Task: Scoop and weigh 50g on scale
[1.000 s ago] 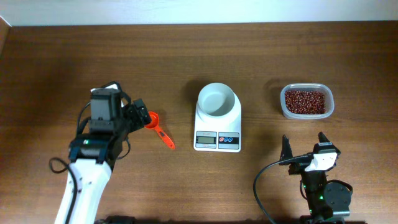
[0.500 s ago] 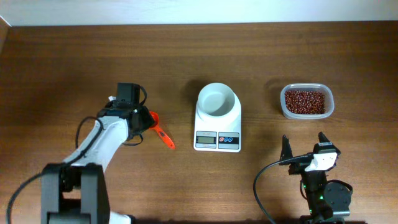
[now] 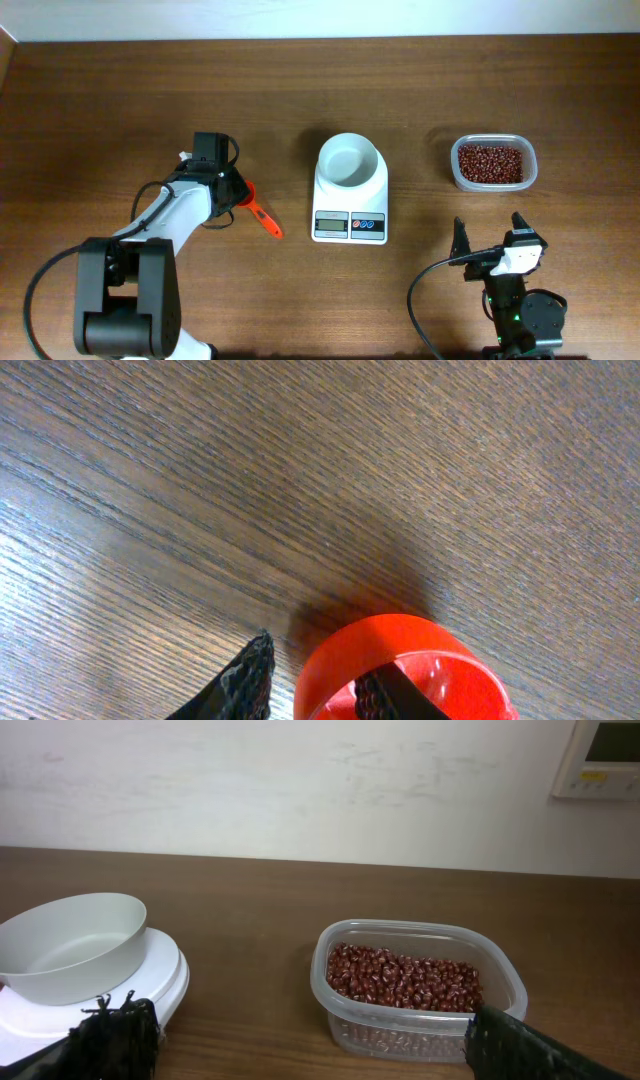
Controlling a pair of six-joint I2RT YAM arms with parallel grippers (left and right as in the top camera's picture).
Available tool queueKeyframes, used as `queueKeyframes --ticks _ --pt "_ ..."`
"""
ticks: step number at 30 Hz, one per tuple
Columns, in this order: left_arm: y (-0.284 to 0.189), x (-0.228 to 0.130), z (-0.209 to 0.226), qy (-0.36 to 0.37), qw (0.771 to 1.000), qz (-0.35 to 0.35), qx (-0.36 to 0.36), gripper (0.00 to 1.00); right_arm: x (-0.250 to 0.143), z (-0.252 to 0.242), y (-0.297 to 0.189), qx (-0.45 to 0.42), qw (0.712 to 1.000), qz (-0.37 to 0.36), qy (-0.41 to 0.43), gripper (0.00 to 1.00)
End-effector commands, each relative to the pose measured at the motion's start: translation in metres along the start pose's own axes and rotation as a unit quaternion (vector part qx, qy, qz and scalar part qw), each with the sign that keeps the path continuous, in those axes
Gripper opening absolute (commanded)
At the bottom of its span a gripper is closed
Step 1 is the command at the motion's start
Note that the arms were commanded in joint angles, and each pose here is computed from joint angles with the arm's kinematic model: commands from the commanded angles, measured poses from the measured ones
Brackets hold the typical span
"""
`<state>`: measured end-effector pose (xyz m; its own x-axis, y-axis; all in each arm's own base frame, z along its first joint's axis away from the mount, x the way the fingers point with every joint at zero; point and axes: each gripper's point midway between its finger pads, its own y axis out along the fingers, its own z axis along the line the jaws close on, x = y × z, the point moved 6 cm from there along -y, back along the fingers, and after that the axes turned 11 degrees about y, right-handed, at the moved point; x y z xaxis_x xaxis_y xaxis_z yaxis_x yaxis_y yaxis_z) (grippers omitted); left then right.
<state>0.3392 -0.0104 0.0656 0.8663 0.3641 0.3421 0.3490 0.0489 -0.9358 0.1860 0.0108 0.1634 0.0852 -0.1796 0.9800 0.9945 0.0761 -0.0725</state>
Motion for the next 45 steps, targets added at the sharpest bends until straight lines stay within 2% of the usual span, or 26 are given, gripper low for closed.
queueKeyframes --ticks 1,7,9,11,15,19,22,27,30,33,34,36,37,38,41,43,45 --pt "0.002 0.003 0.0 -0.003 1.0 -0.001 0.001 0.29 -0.002 -0.001 0.0 -0.003 1.0 0.0 -0.003 0.99" --pt "0.005 -0.004 0.002 -0.001 1.0 0.016 0.008 0.26 -0.002 -0.001 0.0 -0.003 1.0 0.0 -0.003 0.99" --pt "0.008 -0.006 0.002 0.0 1.0 0.022 0.01 0.18 -0.002 -0.001 0.0 -0.003 1.0 0.0 -0.003 0.99" --pt "0.008 -0.007 0.003 0.0 1.0 0.025 0.012 0.0 -0.002 -0.001 0.0 -0.003 1.0 0.0 -0.003 0.99" --pt "-0.006 -0.001 0.002 -0.002 1.0 0.009 0.005 0.0 -0.002 -0.001 0.0 -0.003 1.0 0.0 -0.003 0.99" --pt "-0.09 0.018 -0.001 -0.009 0.995 -0.09 -0.044 0.0 -0.002 -0.001 0.0 -0.003 1.0 0.0 -0.003 0.99" --pt "-0.127 0.013 -0.001 -0.007 0.99 -0.115 -0.075 0.0 -0.002 -0.001 0.0 -0.003 1.0 0.0 -0.003 0.99" --pt "-0.127 0.005 0.002 -0.011 0.993 -0.098 -0.069 0.0 -0.002 -0.001 0.0 -0.003 1.0 0.0 -0.003 0.99" --pt "-0.125 -0.007 0.008 -0.099 0.991 -0.06 -0.06 0.0 -0.002 -0.001 0.0 -0.003 1.0 0.0 -0.003 0.98" --pt "-0.124 -0.013 0.01 -0.111 0.991 -0.043 -0.051 0.0 -0.002 0.0 0.0 0.002 1.0 0.001 -0.001 0.99" --pt "-0.124 -0.014 0.011 -0.111 0.992 -0.042 -0.05 0.0 -0.002 0.003 0.0 0.019 1.0 0.003 0.025 0.99" --pt "-0.124 -0.014 0.011 -0.119 0.991 -0.04 -0.05 0.0 -0.003 0.024 -0.002 0.105 0.979 0.03 0.17 0.99" --pt "-0.123 -0.015 0.012 -0.133 0.989 -0.036 -0.048 0.0 -0.004 0.036 -0.006 0.154 0.953 0.06 0.254 0.99" --pt "-0.123 -0.017 0.012 -0.145 0.988 -0.031 -0.046 0.0 -0.007 0.05 -0.012 0.205 0.912 0.109 0.339 0.99" --pt "-0.123 -0.02 0.013 -0.144 0.988 -0.025 -0.042 0.0 -0.011 0.071 -0.026 0.273 0.823 0.21 0.452 0.99" --pt "-0.123 -0.021 0.014 -0.143 0.989 -0.021 -0.04 0.0 -0.011 0.072 -0.027 0.279 0.821 0.213 0.45 0.99" --pt "-0.123 -0.022 0.014 -0.143 0.989 -0.02 -0.039 0.0 -0.01 0.067 -0.023 0.266 0.851 0.184 0.414 0.99"
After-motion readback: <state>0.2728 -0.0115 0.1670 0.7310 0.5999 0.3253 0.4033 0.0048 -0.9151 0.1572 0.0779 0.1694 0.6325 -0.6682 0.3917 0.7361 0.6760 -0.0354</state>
